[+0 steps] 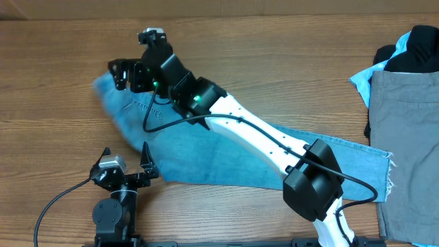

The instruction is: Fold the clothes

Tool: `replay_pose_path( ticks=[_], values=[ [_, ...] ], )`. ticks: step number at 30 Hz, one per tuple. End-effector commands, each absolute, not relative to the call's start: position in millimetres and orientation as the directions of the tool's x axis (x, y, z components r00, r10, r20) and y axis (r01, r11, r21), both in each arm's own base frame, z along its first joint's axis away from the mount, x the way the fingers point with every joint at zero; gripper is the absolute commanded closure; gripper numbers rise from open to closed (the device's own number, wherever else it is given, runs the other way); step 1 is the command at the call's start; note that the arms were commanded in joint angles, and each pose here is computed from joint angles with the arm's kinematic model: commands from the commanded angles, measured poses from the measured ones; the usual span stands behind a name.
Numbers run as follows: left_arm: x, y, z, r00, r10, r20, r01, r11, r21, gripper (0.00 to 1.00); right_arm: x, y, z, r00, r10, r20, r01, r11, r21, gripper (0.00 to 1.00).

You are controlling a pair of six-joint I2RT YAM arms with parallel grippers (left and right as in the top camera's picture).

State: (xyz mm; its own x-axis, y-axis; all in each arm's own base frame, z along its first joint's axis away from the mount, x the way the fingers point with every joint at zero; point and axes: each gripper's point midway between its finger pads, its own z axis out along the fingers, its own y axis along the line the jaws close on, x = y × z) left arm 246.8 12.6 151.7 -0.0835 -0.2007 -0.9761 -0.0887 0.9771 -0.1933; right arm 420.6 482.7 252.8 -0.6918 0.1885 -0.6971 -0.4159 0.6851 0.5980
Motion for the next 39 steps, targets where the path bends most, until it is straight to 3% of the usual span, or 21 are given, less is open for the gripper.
replay_pose_path(
  ticks=[1,5,9,18,23,29,39],
  values=[
    [246.9,12.6,151.7,-0.082,-0.178,-0.981,-0.089,0.981,-0.171,0.00,442.4,440.1,323.8,-0.574,0.258,-0.777,-0.415,0.726,0.548,0.00],
    [246.9,12.6,151.7,-0.082,-0.178,-0.981,-0.089,0.981,-0.171,0.00,460.5,365.6,354.5,-0.507,0.292,-0.811,-0.247,0.852,0.461,0.00],
    [246.9,12.6,151.7,-0.082,-0.178,-0.981,-0.089,0.981,-0.171,0.00,455.1,295.2,374.0,-0.510,0.255,-0.821,-0.144,0.916,0.374,0.00],
    [246.9,12.6,151.7,-0.082,-0.178,-0.981,-0.089,0.981,-0.171,0.00,403.4,164.6,345.8,-0.707,0.181,-0.684,0.076,0.981,0.181,0.00],
    [246.9,12.6,151.6,-0.082,-0.178,-0.981,-0.089,0.981,-0.171,0.00,384.6,145.0,314.9,-0.807,0.166,-0.567,0.110,0.985,0.132,0.00],
    [246.9,12.6,151.6,-0.082,-0.178,-0.981,-0.089,0.981,-0.171,0.00,382.0,153.0,293.3,-0.851,0.154,-0.502,0.098,0.986,0.137,0.00],
    [246.8,13.3,151.7,-0.081,-0.178,-0.981,-0.093,0.981,-0.170,0.00,395.4,166.3,285.5,-0.851,0.168,-0.498,0.089,0.980,0.179,0.00]
  ],
)
